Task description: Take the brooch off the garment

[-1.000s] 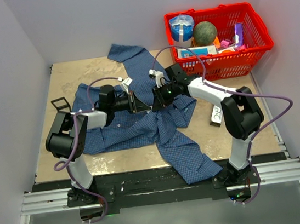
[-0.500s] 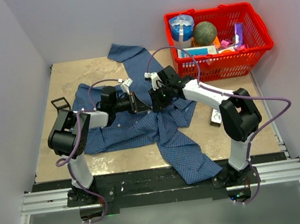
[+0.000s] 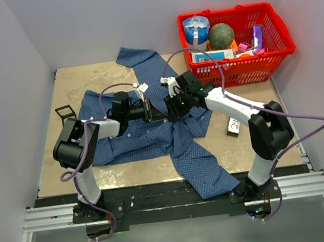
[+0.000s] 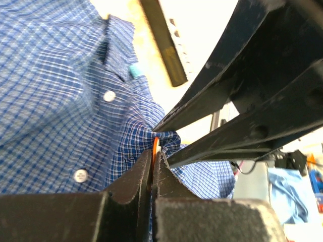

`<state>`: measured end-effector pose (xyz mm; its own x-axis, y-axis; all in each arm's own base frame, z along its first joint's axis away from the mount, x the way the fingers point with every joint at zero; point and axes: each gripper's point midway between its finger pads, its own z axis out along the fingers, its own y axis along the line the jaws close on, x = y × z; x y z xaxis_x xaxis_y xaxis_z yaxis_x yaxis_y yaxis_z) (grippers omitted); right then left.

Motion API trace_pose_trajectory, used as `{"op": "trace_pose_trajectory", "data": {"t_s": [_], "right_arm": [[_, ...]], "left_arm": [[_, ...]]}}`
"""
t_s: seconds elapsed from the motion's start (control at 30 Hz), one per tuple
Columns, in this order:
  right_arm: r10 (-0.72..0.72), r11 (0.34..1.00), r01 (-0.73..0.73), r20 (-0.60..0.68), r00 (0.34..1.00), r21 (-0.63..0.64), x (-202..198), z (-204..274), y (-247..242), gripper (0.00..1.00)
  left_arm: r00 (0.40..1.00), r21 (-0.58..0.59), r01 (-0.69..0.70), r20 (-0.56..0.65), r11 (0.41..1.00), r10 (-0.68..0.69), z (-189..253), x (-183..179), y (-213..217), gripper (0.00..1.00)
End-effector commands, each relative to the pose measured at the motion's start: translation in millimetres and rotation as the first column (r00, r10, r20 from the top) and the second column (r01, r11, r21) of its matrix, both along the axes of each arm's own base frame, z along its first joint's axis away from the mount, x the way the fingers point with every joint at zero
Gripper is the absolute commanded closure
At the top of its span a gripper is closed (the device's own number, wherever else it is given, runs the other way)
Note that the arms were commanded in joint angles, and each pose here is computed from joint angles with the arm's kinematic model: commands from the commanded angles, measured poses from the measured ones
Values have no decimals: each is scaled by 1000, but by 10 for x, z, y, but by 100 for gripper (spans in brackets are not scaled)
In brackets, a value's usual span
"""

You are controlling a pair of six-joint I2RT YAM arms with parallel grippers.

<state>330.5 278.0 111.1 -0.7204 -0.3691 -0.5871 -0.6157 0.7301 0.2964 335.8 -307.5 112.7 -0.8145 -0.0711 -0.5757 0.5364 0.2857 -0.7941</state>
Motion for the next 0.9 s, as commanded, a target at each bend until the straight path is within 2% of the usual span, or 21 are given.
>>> {"op": "trace_pose_trajectory", "data": {"t_s": [0.0, 0.23, 0.4, 0.67, 0.87], "right_arm": [[41, 991, -51, 77, 996, 125, 20, 353, 90, 65], [50, 982, -54, 24, 998, 182, 16, 274, 132, 60], [133, 963, -131, 9, 991, 234, -84, 301, 219, 59], [204, 939, -196, 0, 979, 283, -149, 351, 256, 63], [243, 930, -227, -21, 970, 288, -207, 306, 234, 59]], "left_arm": [[990, -60, 76, 122, 995, -69, 353, -31, -94, 100], [989, -88, 89, 127, 992, -78, 407, -42, -98, 100], [990, -97, 80, 121, 992, -68, 426, -28, -66, 100], [991, -106, 64, 122, 992, -50, 437, 34, 19, 100], [989, -123, 74, 135, 990, -57, 486, 70, 30, 100]]}}
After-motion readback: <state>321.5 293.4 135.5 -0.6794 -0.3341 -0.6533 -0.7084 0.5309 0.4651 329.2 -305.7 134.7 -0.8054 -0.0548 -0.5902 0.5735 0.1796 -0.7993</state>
